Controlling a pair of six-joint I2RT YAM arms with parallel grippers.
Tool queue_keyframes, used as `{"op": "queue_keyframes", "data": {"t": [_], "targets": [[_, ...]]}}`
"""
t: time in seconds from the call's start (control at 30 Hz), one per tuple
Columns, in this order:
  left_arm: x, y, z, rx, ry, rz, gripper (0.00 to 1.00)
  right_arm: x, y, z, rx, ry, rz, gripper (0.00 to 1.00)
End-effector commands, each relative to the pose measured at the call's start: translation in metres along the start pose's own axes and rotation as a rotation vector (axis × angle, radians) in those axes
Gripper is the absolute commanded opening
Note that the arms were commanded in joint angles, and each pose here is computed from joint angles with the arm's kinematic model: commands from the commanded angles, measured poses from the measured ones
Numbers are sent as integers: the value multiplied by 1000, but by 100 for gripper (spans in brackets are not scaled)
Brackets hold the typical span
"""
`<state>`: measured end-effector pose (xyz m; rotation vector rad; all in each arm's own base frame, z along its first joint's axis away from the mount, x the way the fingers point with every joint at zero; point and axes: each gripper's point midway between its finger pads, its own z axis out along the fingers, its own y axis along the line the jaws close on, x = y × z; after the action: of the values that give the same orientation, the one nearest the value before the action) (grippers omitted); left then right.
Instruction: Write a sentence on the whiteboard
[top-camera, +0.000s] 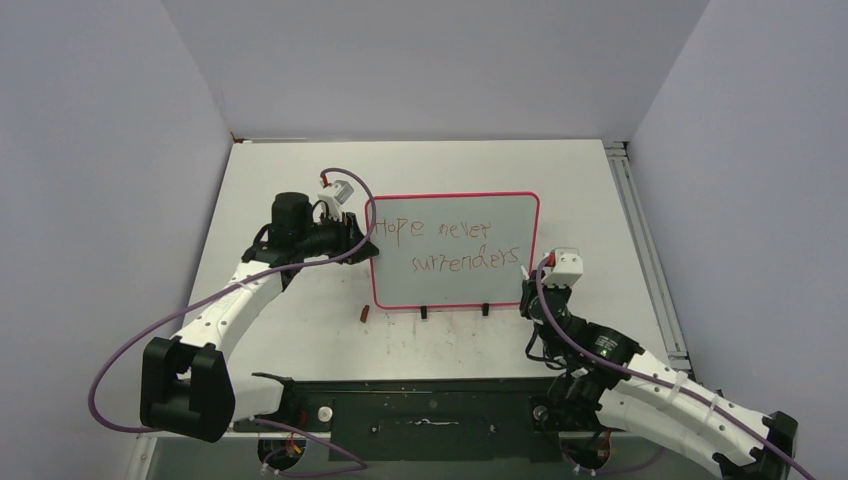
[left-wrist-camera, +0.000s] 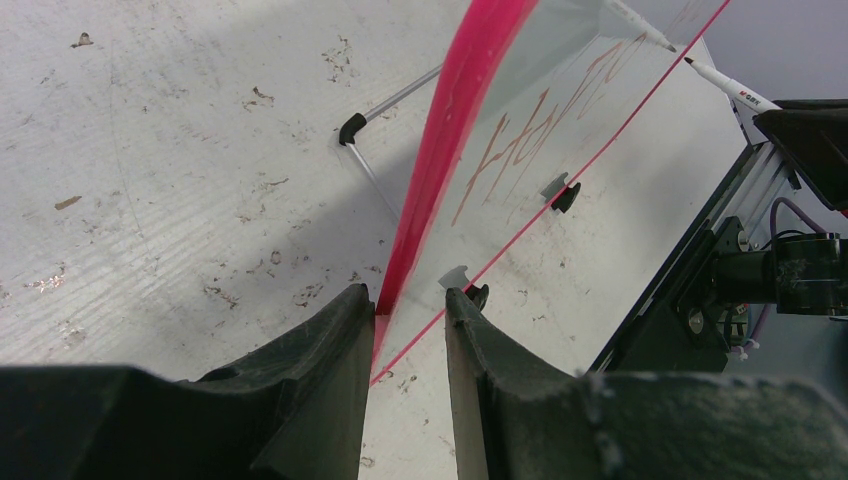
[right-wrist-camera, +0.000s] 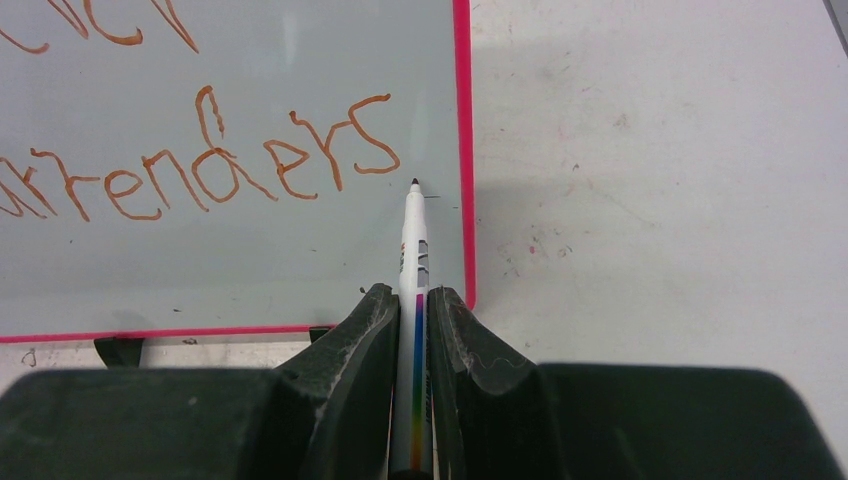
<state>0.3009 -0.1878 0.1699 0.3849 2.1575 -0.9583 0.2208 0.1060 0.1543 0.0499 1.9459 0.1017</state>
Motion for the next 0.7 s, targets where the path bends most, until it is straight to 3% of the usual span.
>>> {"op": "queue_keyframes", "data": {"t": [0.0,0.67], "targets": [[-9,-10,-4,26,-28,32,30,-21,8,0,-9,-54,22,5],[-9,-11,-5,28,-29,33,30,-19,8,3,5,-54,14,5]]}}
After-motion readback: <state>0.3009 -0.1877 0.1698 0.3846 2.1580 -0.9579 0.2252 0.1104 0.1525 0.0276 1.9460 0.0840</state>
